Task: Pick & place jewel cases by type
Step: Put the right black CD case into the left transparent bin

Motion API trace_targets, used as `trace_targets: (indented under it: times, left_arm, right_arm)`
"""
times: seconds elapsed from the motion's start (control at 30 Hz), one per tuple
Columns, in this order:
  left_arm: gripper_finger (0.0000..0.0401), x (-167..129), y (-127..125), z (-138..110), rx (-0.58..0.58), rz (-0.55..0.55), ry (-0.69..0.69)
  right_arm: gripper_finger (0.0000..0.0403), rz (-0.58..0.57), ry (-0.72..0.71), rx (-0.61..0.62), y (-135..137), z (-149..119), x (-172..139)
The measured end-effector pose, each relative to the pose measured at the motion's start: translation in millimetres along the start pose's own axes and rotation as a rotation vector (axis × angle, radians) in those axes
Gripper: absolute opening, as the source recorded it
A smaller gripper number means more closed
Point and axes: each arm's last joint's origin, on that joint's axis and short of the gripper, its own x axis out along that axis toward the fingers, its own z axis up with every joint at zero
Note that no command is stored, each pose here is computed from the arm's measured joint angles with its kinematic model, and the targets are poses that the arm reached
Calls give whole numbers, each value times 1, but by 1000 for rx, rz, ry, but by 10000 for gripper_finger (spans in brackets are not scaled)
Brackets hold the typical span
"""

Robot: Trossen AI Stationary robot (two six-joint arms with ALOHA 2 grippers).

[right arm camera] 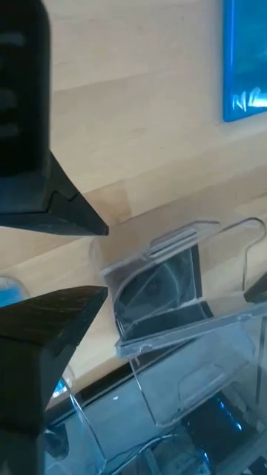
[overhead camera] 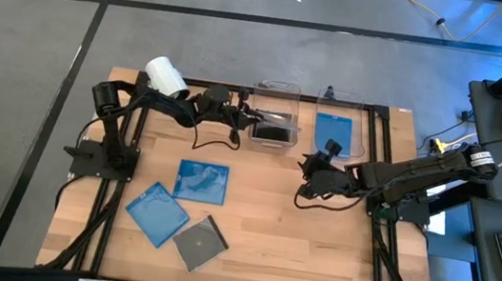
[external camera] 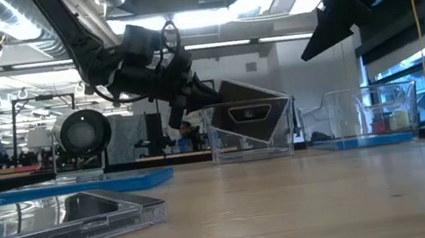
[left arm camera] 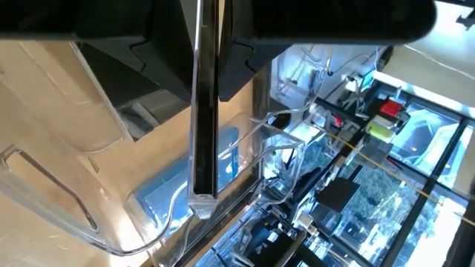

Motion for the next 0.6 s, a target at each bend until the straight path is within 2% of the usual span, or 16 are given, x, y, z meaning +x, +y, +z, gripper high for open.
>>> trace_targets:
  times: [0.17, 0.43, 0.6]
  left_arm:
    - [66, 0, 0, 0, 2, -4, -5]
    - [114, 0, 0, 0, 29, -3, -4]
    - [128, 0, 2, 1, 67, 49, 28]
  right_arm:
    - [123, 12, 3, -4, 0, 0, 0]
    - [123, 12, 3, -5, 0, 0, 0]
    - [123, 12, 3, -5, 0, 0, 0]
